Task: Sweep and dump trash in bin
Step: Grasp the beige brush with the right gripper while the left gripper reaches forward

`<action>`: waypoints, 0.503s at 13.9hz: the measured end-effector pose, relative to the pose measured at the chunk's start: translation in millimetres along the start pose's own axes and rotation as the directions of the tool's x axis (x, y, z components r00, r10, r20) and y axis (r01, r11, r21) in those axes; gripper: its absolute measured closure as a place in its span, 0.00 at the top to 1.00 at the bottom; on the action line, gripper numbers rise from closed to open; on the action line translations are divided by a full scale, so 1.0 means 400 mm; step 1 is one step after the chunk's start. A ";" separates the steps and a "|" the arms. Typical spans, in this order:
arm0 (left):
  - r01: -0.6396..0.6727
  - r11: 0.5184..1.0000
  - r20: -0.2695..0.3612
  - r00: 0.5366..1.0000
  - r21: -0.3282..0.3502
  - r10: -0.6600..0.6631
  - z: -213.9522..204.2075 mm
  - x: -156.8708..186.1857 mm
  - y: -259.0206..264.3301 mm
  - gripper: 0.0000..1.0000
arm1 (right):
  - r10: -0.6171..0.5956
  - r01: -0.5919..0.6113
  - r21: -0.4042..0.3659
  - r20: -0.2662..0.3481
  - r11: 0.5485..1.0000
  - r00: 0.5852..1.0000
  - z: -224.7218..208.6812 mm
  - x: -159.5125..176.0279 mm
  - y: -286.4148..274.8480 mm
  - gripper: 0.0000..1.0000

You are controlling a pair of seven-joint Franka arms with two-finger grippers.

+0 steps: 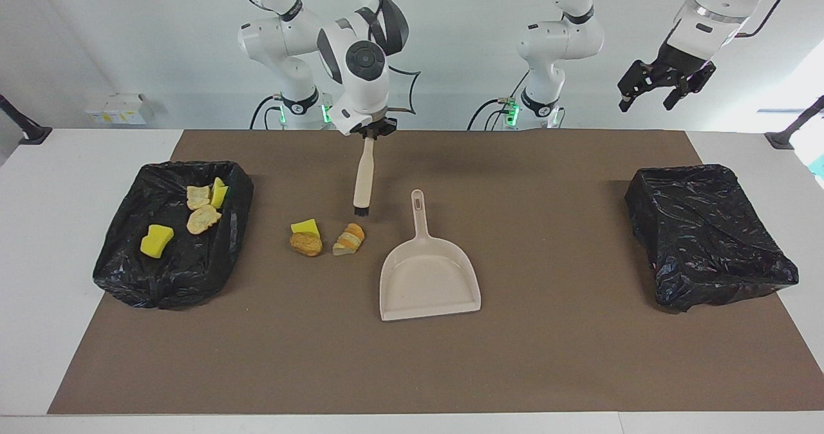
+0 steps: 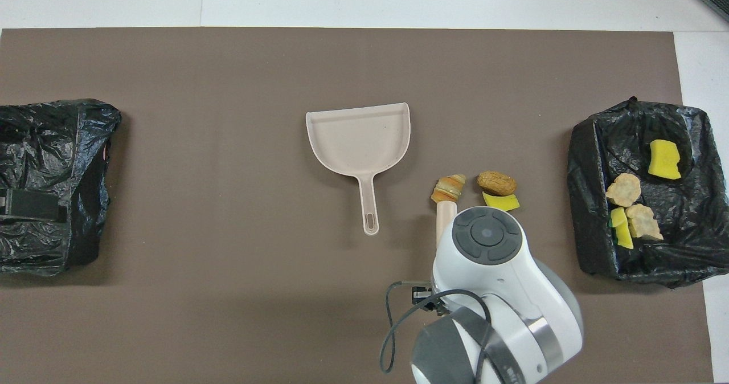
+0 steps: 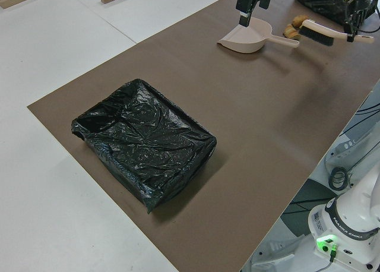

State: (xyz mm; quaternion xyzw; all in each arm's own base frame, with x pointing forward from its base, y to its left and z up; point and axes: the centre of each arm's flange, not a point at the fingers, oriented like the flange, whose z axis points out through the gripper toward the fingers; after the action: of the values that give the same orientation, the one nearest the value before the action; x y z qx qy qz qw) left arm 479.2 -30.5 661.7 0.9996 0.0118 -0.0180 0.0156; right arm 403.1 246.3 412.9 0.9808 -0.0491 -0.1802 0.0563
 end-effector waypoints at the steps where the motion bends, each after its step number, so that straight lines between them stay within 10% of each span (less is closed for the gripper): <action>1: -0.011 1.000 0.000 1.000 0.001 0.011 0.000 -0.001 0.015 1.00 | 0.004 -0.004 -0.011 -0.008 1.000 1.000 -0.002 0.020 0.029 0.26; 7: -0.060 0.998 -0.027 0.998 0.004 0.060 0.070 0.002 0.247 1.00 | -0.034 0.031 -0.056 -0.049 0.998 0.998 -0.007 0.138 0.212 0.26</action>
State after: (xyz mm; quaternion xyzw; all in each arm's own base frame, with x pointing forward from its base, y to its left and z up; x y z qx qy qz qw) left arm 481.4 -129.9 636.8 0.9997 -0.0180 -0.0041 0.0144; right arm 449.1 156.4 407.1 0.9837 -0.0266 -0.1580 0.0816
